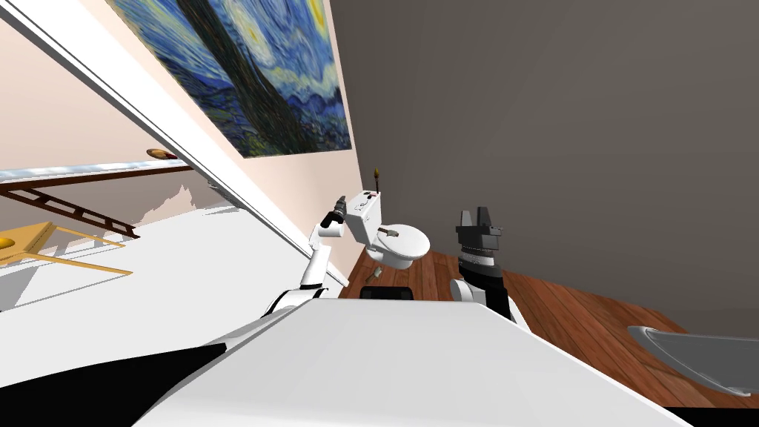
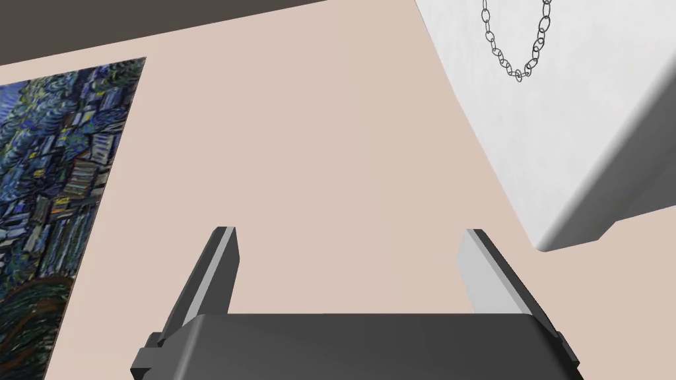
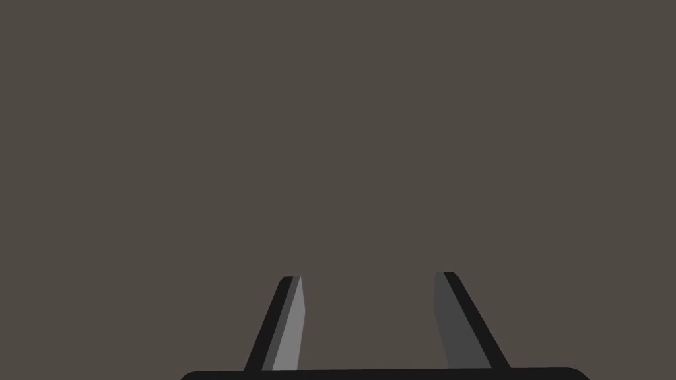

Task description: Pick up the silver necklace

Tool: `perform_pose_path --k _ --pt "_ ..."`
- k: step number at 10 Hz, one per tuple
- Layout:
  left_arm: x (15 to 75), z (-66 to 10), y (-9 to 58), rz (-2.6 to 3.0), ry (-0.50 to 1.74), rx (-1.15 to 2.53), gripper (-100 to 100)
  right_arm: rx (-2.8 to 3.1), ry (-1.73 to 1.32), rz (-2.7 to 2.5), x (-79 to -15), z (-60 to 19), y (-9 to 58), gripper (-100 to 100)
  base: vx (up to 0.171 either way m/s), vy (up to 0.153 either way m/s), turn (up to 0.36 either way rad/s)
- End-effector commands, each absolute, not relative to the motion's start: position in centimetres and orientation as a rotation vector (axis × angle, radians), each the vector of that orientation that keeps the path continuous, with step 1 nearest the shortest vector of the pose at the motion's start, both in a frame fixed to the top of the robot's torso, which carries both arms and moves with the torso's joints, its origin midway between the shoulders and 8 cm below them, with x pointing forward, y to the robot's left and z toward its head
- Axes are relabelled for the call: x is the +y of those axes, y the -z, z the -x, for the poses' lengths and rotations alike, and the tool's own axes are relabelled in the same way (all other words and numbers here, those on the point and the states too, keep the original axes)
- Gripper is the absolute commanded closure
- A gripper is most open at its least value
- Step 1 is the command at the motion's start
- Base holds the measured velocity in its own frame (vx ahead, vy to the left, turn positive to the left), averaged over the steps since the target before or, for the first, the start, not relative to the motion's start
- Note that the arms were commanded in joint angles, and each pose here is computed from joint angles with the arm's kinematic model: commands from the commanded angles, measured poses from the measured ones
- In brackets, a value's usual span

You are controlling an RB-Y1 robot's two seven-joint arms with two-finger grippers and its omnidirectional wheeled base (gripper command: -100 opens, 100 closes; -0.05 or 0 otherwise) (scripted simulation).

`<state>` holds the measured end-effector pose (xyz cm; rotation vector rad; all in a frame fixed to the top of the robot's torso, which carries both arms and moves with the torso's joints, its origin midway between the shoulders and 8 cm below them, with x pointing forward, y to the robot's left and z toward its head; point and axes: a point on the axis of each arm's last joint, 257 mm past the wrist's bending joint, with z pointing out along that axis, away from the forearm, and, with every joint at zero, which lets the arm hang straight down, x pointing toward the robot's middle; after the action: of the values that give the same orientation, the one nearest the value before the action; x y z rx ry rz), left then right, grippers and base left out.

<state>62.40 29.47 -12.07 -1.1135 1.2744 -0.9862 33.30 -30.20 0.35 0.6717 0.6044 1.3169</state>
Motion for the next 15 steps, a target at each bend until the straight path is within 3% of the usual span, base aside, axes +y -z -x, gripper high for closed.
perform_pose_path --k 1,15 --pt "29.7 -63.2 13.5 1.159 0.958 1.315 -100 0.604 -1.317 -0.672 -30.2 -33.3 -0.4 0 0.0 -0.031 0.011" --pt "28.9 -67.1 19.3 1.455 0.771 1.56 -100 0.604 -1.317 -0.672 -30.2 -33.3 -0.4 0 0.009 -0.022 0.011"
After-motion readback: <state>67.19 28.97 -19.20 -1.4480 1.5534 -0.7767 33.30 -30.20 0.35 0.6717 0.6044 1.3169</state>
